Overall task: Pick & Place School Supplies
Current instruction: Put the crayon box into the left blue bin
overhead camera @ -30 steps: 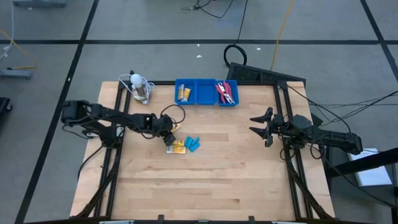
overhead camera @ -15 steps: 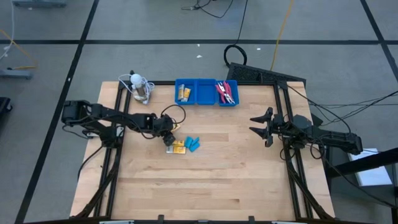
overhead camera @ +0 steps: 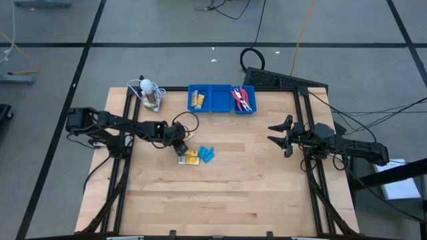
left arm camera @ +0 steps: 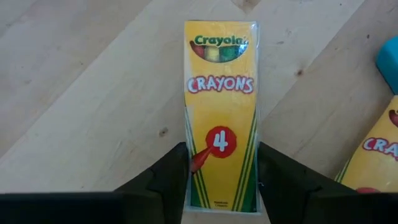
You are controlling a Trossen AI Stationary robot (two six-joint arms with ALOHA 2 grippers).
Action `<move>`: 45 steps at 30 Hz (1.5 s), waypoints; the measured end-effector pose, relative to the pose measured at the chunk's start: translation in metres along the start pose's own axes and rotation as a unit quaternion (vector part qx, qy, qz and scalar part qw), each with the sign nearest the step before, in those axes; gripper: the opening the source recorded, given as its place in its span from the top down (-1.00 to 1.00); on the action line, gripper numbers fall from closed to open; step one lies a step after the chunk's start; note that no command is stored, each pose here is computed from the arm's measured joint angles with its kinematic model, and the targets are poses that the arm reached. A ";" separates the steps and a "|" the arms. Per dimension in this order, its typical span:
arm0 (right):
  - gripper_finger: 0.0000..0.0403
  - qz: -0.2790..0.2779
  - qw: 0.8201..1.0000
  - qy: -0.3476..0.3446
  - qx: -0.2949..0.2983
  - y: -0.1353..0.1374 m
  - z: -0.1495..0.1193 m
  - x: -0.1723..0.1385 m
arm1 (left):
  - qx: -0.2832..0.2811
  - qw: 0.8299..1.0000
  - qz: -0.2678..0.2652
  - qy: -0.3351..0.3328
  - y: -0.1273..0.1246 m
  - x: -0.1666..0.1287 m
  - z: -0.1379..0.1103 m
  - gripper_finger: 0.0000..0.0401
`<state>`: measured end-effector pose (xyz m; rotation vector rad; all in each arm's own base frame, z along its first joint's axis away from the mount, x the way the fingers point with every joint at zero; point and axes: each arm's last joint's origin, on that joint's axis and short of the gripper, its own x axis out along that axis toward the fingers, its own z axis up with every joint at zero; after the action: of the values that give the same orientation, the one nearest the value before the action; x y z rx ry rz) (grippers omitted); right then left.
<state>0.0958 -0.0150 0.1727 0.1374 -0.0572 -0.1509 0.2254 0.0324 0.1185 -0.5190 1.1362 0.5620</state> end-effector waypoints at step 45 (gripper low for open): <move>-0.02 0.000 1.000 0.000 0.000 0.000 0.000 0.000 | 0.039 0.995 0.035 -0.086 -0.022 -0.034 0.052 0.18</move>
<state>0.0958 -0.0150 0.1727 0.1377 -0.0569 -0.1505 0.2651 0.0444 0.1705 -0.3578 1.0114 0.6084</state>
